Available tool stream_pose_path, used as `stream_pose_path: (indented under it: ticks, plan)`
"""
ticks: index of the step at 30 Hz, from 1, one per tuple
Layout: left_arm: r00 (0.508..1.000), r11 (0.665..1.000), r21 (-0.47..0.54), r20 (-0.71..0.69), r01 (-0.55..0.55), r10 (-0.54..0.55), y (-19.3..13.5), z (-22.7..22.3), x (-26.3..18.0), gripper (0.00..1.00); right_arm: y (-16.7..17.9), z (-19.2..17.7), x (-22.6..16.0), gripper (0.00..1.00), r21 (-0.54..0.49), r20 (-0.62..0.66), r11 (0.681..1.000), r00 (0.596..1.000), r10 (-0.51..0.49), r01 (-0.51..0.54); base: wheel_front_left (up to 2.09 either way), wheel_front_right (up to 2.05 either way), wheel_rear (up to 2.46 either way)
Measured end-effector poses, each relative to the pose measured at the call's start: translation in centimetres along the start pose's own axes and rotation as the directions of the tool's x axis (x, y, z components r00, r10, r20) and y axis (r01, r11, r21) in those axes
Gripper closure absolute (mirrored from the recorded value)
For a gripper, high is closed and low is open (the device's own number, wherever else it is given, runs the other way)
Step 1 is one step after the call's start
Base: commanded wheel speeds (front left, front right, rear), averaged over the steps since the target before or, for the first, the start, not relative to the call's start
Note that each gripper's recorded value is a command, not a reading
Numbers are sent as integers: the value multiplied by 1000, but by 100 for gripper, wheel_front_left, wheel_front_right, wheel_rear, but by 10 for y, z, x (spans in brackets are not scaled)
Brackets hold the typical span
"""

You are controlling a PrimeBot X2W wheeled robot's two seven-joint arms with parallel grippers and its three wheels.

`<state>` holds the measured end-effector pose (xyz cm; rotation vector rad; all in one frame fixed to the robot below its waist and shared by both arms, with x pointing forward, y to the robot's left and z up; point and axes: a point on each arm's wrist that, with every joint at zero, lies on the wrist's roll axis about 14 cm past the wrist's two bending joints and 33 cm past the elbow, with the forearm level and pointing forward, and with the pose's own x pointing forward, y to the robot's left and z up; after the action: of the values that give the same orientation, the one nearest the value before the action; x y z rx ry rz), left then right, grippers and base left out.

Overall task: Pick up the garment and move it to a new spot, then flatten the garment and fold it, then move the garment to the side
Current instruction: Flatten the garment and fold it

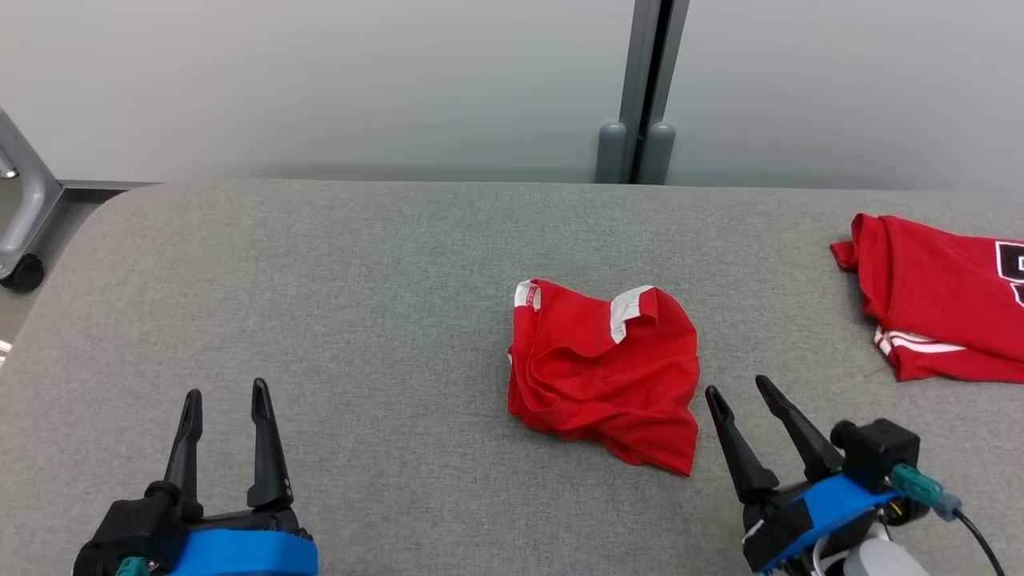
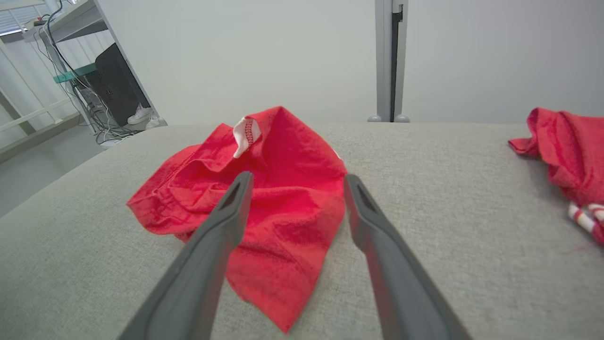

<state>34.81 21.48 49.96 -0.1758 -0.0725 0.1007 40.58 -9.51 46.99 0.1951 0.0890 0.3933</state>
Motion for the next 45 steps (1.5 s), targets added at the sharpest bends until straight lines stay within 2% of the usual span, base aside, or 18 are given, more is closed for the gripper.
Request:
stream_pose_path:
  ticks: [6,17,29,30,31,39,45]
  plan:
    - [1000,1000,0,-9,7,-7,-1,-3,0,0,-4,-5,-9,0,13,3,999,999,-38,38,0,0,0]
    - [1000,1000,4,-10,-14,14,6,-2,-5,0,8,5,5,0,1,33,1000,999,-5,5,0,0,0]
    - [1000,1000,6,-11,-29,29,11,-3,-8,0,-27,19,11,0,-39,65,994,993,-95,98,0,0,0]
    - [999,1000,7,-14,-30,30,11,-3,-7,0,-32,19,13,56,-39,63,993,992,-106,108,0,0,0]
    - [999,999,7,-17,-31,32,11,-4,-7,0,-35,19,16,100,-43,59,993,992,-111,114,0,0,0]
    - [999,999,10,-28,-32,32,11,-8,0,0,-50,8,45,100,-56,0,989,990,-138,138,0,0,0]
    - [998,999,13,-40,-45,45,15,-12,2,0,-45,-12,64,100,-56,-71,991,990,-123,119,0,0,0]
